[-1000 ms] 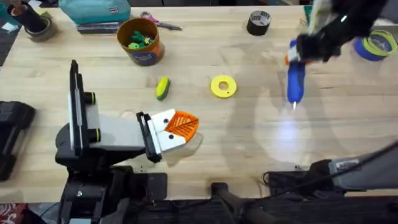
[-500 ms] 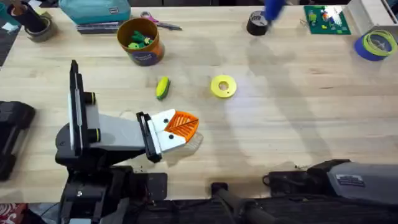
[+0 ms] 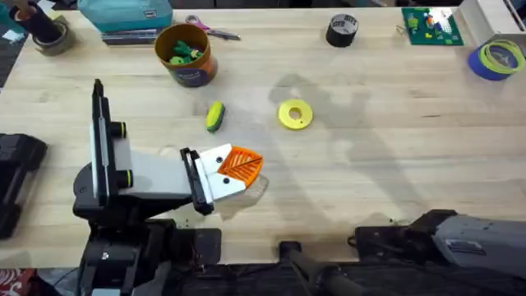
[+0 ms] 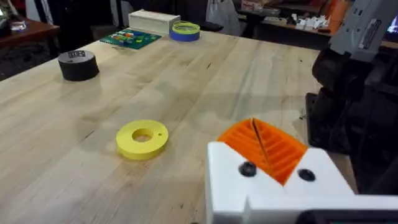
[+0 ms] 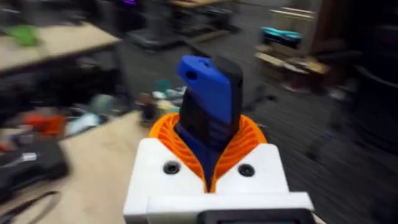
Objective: Pick up the gripper from the table and insert it into the empty holder that is missing its gripper. Then pick up a screw, insert it into the mounting hole, and use the screwdriver to tighten it. Finally, clean up the table by picking up the vegetable and placing it into the bucket.
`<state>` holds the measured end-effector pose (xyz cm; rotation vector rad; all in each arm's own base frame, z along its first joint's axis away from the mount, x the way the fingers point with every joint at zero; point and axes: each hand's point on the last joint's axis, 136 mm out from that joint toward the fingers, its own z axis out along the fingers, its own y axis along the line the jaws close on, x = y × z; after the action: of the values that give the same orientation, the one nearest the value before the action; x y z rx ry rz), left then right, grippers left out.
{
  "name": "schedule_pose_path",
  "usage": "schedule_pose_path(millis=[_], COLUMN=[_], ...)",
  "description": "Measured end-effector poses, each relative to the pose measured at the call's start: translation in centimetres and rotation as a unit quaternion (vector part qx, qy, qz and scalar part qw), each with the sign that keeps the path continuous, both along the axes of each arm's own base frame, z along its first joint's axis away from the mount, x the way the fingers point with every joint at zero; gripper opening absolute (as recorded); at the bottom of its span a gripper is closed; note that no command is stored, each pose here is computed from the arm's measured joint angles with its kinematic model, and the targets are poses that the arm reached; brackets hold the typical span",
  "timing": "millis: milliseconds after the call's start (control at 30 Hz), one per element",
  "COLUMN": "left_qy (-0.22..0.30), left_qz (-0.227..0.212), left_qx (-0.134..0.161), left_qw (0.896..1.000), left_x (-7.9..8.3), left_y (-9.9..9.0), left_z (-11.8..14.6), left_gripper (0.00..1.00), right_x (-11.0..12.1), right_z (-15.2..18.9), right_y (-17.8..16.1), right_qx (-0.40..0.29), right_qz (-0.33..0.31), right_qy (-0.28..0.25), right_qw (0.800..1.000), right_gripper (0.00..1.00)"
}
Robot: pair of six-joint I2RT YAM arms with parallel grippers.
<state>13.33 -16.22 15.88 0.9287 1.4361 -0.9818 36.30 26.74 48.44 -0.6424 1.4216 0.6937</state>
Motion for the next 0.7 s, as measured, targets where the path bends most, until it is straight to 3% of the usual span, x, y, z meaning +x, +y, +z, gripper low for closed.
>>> schedule_pose_path(millis=[300,533,567,700], left_qy=[0.000,0.000,0.000,0.000], left_qz=[0.000,0.000,0.000,0.000], left_qx=[0.000,0.000,0.000,0.000], left_qw=[1.000,1.000,1.000,1.000], left_x=[0.0,0.0,0.0,0.0], left_y=[0.0,0.0,0.0,0.0], left_z=[0.0,0.0,0.0,0.0], left_gripper=[0.007,0.007,0.007,0.007], right_x=[-5.5,-7.8,-8.8,-10.6], right_z=[4.6,1.0,-0.3,-0.9], right_y=[2.4,3.6,4.0,4.5], right_qx=[0.076,0.089,0.086,0.079], right_qz=[0.167,0.259,0.298,0.343], right_qy=[-0.093,-0.080,-0.064,-0.055], right_qw=[0.979,0.958,0.949,0.934], right_gripper=[0.024,0.024,0.024,0.024])
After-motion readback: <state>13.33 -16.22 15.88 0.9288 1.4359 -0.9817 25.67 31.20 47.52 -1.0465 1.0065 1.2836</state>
